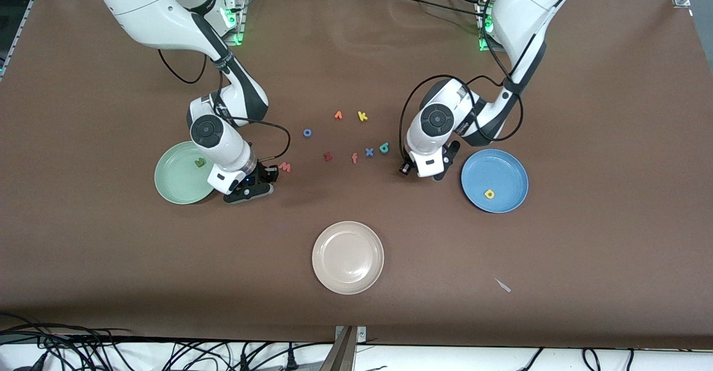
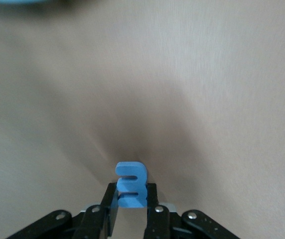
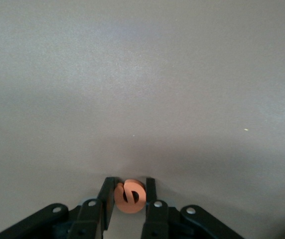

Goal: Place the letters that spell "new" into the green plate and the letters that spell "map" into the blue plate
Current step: 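Drop the blue letter with the left gripper while the right gripper drops orange, then grasp the pink letter with the right gripper while the left gripper grasps blue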

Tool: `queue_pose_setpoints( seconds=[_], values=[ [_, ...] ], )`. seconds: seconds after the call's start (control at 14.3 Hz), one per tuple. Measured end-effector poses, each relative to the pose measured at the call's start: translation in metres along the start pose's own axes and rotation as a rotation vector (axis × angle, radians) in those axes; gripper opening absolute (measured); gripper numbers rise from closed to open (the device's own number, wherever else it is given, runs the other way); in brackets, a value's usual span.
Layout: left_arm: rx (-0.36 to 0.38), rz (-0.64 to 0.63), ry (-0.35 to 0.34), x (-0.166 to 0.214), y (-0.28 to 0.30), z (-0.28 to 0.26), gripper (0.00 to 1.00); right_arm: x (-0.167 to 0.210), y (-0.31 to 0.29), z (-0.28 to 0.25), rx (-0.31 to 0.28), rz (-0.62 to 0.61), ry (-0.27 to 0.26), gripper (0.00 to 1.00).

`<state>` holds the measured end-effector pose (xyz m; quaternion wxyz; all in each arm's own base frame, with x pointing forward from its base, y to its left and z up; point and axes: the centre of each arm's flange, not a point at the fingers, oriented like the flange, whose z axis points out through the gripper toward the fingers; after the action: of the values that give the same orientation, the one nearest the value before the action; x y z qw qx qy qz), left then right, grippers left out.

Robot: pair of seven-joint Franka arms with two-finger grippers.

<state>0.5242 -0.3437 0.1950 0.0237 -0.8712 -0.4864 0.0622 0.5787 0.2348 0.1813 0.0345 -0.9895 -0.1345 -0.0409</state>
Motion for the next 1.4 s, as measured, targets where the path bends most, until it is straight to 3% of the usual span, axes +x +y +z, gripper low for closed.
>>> queue_pose_setpoints(
  seconds=[0.21, 0.42, 0.56, 0.7, 0.77, 0.91, 1.05, 1.26, 1.4],
  values=[
    [0.061, 0.115, 0.020, 0.045, -0.011, -0.043, 0.27, 0.004, 0.030, -0.035, -0.029, -0.053, -0.056, 0.29],
    [0.088, 0.237, 0.008, 0.101, -0.024, -0.061, 0.27, -0.002, 0.114, -0.103, -0.050, -0.121, -0.132, 0.29],
    [0.099, 0.328, -0.012, 0.140, -0.034, -0.061, 0.27, -0.019, 0.169, -0.127, -0.050, -0.138, -0.156, 0.29],
    [0.116, 0.411, -0.034, 0.166, -0.044, -0.057, 0.27, -0.036, 0.194, -0.121, -0.042, -0.127, -0.181, 0.44],
    [0.129, 0.438, -0.043, 0.167, -0.047, -0.054, 0.33, -0.039, 0.194, -0.116, -0.038, -0.125, -0.191, 0.53],
    [0.138, 0.463, -0.052, 0.162, -0.047, -0.050, 0.50, -0.040, 0.184, -0.111, -0.033, -0.111, -0.198, 0.70],
    [0.135, 0.488, -0.054, 0.147, -0.043, -0.050, 0.70, -0.035, 0.161, -0.109, -0.029, -0.059, -0.191, 0.71],
    [0.121, 0.504, -0.059, 0.086, -0.030, -0.055, 0.99, -0.023, 0.089, -0.096, -0.023, 0.055, -0.142, 0.73],
    [0.111, 0.469, -0.050, 0.032, -0.022, -0.060, 1.00, -0.020, 0.033, -0.078, -0.016, 0.115, -0.111, 0.74]
  ],
)
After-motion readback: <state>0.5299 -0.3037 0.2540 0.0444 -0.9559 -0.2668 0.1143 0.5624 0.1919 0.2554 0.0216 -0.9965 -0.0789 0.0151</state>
